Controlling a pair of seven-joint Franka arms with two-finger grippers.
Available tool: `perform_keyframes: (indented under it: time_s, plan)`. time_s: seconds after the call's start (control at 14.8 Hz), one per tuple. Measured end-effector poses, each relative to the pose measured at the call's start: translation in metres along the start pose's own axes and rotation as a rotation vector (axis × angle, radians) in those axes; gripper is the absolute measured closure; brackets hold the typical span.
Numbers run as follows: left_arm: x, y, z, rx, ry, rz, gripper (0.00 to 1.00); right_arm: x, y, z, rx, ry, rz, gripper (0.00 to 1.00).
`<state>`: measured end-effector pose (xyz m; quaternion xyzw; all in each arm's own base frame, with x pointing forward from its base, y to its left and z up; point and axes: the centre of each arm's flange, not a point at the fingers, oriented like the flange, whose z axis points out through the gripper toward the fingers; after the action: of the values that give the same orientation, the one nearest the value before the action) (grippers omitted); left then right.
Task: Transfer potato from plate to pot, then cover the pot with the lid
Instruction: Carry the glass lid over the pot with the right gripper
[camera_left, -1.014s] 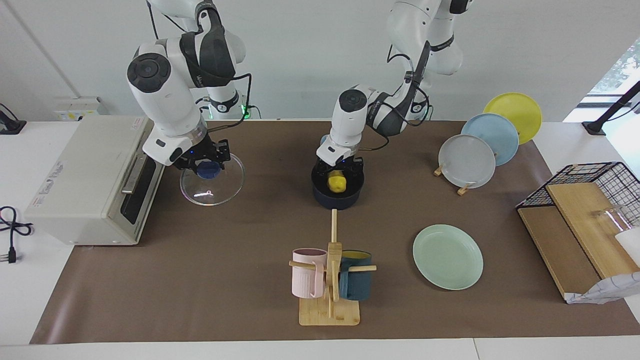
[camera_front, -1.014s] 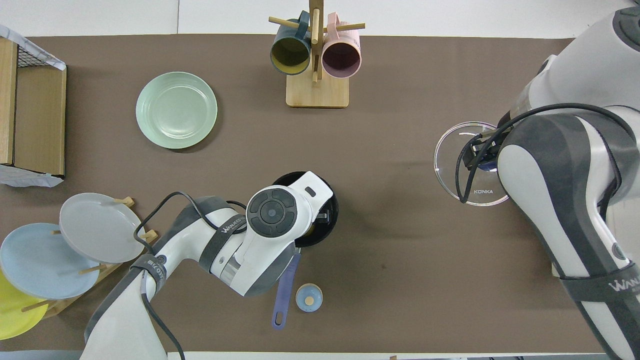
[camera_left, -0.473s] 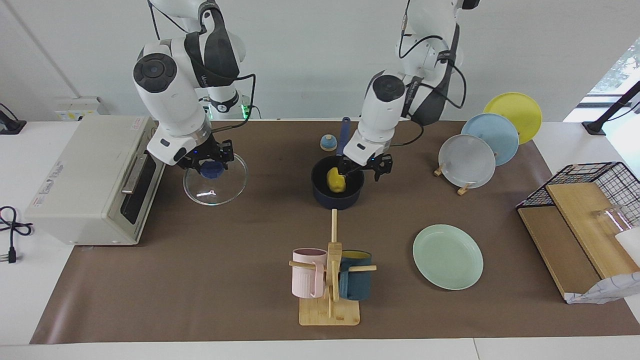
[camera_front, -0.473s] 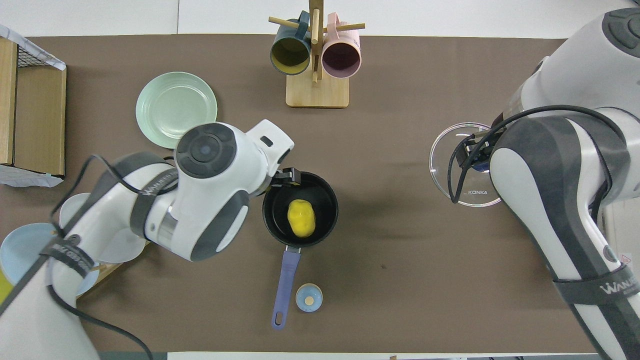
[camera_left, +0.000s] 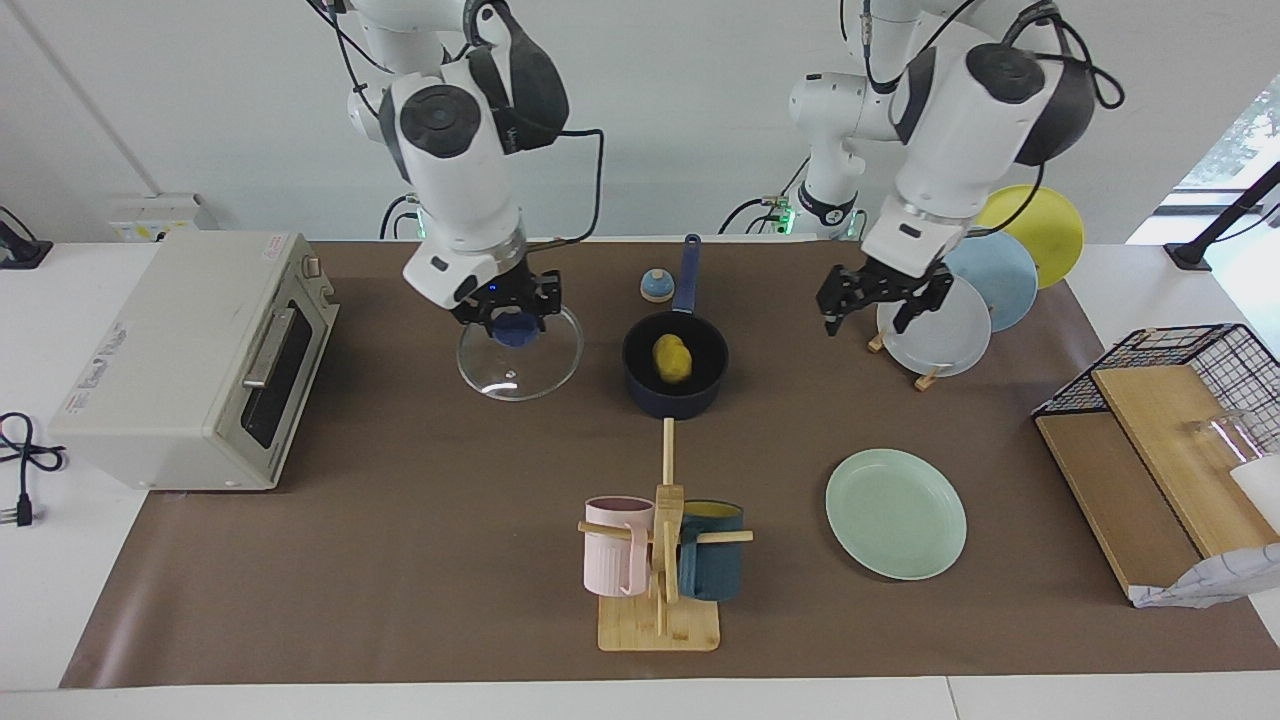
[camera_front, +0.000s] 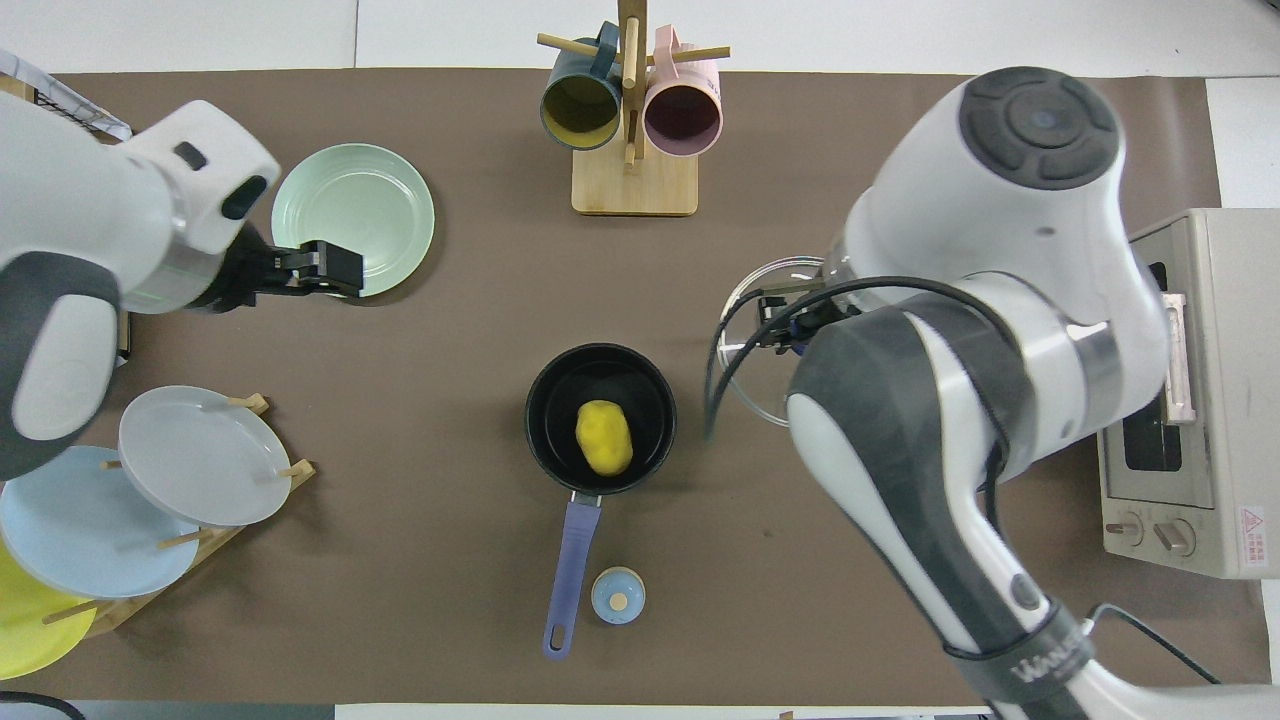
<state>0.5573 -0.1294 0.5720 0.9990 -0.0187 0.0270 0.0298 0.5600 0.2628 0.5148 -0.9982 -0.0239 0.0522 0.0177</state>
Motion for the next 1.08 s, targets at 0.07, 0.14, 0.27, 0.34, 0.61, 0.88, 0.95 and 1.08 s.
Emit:
perform_keyframes:
  time_s: [0.07,0.14,0.27,0.34,0.61,0.88,0.95,1.08]
  plan:
    - [0.000,-0.027,-0.006,0.004,-0.004,0.007,0.00,-0.002,-0.026,0.005,0.000,0.005,0.012,0.33]
    - [0.000,-0.047,-0.011,0.006,-0.009,0.006,0.00,-0.005,-0.050,0.013,-0.002,0.006,0.020,0.33]
    - [-0.001,-0.059,-0.021,0.008,-0.026,0.004,0.00,-0.014,-0.099,0.035,-0.004,0.014,0.050,0.33]
    - [-0.002,-0.057,-0.030,0.008,-0.034,0.008,0.00,-0.018,-0.118,0.046,-0.011,0.023,0.054,0.33]
    - [-0.006,-0.047,-0.053,0.030,-0.042,0.030,0.00,-0.029,-0.165,0.076,-0.005,0.050,0.074,0.33]
    - [-0.007,-0.041,-0.044,0.036,-0.065,0.043,0.00,-0.035,-0.180,0.091,-0.012,0.043,0.086,0.33]
    - [-0.008,-0.037,-0.041,0.036,-0.071,0.049,0.00,-0.035,-0.180,0.095,-0.017,0.037,0.086,0.33]
    - [-0.009,-0.030,-0.040,0.041,-0.073,0.064,0.00,-0.035,-0.178,0.101,-0.025,0.028,0.089,0.33]
